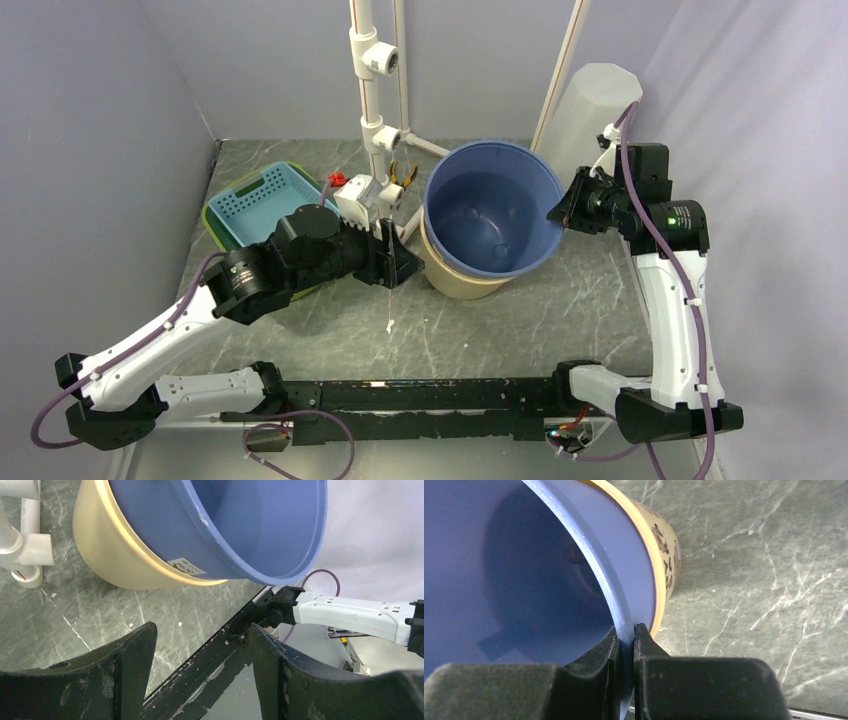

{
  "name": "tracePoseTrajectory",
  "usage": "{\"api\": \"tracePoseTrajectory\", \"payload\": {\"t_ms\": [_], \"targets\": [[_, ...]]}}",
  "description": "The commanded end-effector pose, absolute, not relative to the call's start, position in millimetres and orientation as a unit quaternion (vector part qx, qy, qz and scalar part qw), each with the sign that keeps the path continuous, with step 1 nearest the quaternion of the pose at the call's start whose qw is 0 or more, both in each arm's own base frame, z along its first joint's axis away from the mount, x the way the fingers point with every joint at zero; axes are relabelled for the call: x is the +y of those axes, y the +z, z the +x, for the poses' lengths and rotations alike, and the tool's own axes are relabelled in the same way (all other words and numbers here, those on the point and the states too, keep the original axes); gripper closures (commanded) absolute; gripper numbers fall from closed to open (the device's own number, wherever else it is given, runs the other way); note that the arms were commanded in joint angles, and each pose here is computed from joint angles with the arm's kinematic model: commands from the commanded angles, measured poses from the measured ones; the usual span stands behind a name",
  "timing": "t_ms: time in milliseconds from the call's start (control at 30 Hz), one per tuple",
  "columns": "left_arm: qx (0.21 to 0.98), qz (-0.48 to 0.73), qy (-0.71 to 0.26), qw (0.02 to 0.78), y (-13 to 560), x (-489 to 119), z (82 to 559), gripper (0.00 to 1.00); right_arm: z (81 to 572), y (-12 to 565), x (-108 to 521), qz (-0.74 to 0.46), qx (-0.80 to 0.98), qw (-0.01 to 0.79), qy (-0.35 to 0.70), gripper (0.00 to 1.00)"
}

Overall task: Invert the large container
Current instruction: Pick up the container from the container.

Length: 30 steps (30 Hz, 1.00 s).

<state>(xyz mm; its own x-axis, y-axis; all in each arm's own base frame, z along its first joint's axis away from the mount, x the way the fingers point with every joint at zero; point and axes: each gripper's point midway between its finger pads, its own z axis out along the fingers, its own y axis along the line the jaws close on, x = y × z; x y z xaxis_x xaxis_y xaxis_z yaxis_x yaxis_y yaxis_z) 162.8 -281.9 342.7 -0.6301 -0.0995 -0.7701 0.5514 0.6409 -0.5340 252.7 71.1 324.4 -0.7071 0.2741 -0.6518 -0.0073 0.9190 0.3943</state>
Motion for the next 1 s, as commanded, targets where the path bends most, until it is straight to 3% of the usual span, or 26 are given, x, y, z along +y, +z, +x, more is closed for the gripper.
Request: {"api": "tracePoseTrajectory", "payload": {"t_ms": [0,567,967], "targets": [[0.792,0.147,-0.421,0.417,356.2,-289.2,162.6,0.29,274.5,371.4,66.9,0.119,0.850,0.469,0.207,1.00],[0.801,0.149,-0.414,0.405,347.7,-292.5,163.2,0.27,302.5,418.7,54.9,0.212,0.759,0.566,0.242,1.00],[0.802,0.148,-0.413,0.405,345.5,-293.1,163.9,0.26,277.1,456.1,54.9,0.210,0.718,0.607,0.268,1.00]]}}
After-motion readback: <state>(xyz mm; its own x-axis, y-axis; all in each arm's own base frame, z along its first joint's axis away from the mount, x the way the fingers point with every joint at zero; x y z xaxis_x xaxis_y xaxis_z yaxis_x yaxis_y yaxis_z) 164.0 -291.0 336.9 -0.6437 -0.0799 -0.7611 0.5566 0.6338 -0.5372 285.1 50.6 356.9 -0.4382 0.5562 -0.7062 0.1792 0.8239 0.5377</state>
